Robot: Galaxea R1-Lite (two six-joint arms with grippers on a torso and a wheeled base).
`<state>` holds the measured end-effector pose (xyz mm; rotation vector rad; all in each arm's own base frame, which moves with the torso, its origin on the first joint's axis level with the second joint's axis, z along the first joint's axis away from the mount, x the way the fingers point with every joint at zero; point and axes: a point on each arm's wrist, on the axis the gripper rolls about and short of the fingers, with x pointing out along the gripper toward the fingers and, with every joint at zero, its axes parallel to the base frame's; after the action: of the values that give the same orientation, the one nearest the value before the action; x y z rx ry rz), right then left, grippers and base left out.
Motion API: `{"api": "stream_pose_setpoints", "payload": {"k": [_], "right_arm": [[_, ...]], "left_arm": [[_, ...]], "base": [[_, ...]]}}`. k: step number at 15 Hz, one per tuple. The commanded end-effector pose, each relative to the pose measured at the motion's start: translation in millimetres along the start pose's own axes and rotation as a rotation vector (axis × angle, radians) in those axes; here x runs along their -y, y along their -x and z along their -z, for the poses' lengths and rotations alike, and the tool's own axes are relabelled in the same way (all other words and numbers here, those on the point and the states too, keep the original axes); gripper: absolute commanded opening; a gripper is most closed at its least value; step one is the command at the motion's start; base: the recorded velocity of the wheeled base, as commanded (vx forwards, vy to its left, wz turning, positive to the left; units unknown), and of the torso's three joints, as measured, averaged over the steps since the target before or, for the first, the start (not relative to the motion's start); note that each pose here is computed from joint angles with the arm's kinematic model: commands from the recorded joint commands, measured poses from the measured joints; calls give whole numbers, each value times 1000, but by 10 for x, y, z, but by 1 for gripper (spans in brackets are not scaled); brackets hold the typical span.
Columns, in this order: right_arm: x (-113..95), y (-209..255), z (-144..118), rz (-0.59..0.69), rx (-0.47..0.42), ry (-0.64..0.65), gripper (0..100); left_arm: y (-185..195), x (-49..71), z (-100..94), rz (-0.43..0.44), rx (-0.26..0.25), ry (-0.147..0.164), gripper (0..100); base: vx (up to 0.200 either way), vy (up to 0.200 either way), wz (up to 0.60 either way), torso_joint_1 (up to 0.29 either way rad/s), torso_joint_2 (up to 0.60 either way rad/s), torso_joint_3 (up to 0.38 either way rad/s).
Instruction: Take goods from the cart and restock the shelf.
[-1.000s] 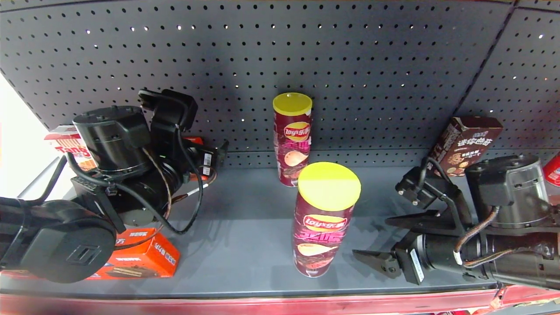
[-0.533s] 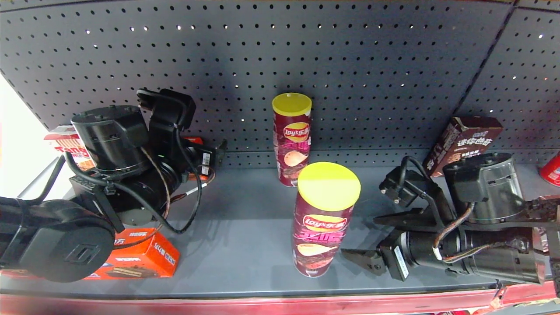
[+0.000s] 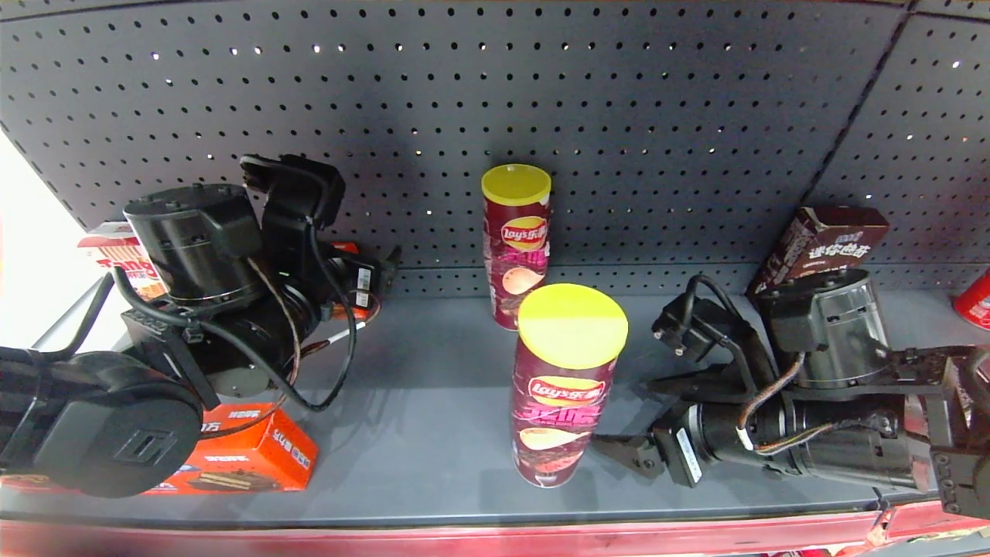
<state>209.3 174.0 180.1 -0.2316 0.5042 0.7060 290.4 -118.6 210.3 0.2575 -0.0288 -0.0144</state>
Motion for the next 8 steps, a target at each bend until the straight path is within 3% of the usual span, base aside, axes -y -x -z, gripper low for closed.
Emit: {"api": "stream_pose_setpoints", "payload": {"k": [1, 8], "right_arm": [[-3, -31, -2, -2, -4, 1, 100], [-55, -119, -70, -19, 3, 11, 100]], "left_arm": [[0, 1, 4, -1, -2, -2, 100], [0, 2, 4, 1, -1, 0, 100]], "base": [[0, 0, 0, 0, 0, 0], [0, 0, 0, 0, 0, 0]]}}
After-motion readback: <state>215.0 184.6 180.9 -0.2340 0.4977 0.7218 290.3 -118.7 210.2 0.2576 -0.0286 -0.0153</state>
